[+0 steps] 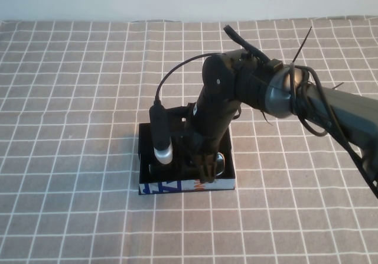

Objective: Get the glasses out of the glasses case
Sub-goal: Pick up the glasses from the glasses case

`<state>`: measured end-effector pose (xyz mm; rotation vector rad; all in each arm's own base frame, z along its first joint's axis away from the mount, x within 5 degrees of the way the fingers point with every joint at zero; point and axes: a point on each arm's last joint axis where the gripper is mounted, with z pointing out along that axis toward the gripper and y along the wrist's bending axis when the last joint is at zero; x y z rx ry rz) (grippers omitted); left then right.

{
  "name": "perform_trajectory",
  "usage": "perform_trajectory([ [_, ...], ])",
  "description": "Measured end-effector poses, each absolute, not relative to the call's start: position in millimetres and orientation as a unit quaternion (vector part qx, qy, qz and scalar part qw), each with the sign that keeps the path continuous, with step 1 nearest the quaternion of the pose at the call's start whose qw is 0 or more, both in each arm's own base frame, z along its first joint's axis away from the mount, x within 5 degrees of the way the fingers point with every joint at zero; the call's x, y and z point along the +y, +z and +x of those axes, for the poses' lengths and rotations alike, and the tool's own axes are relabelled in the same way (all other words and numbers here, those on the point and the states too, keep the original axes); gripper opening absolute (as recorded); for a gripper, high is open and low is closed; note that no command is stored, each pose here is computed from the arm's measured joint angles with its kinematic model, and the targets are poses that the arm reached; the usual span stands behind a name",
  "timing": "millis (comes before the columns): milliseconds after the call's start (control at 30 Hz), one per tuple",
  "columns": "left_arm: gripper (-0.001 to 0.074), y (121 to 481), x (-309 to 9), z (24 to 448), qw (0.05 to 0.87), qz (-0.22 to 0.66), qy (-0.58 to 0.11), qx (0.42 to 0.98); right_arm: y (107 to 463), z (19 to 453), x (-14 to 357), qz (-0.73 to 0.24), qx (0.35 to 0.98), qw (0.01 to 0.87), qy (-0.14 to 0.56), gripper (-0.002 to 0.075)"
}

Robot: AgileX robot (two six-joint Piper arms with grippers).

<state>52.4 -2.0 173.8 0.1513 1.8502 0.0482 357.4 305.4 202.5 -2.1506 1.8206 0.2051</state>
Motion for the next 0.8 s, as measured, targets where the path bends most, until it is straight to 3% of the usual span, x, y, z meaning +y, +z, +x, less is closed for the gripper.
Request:
perform_trajectory([
  [267, -0.0005, 174, -2, 52, 0.599, 0.065, 0.021, 0.798, 198, 358, 306, -0.752, 0.637, 0.152, 0.072, 0.0286],
  [367, -0.0004, 174, -2, 52, 0.599, 0.065, 0.021, 0.798, 196, 358, 306, -0.752, 0.637, 0.152, 0.072, 0.0227],
  [533, -0.0004, 174, -2, 52, 0.599, 0.065, 0.021, 0.798, 197, 358, 306, -0.751, 0.639, 0.152, 0.074, 0.0065],
  [800, -0.0004, 174, -2, 52, 0.599, 0.065, 0.021, 0.798, 213, 357, 305, -0.738, 0.65, 0.164, 0.073, 0.006],
])
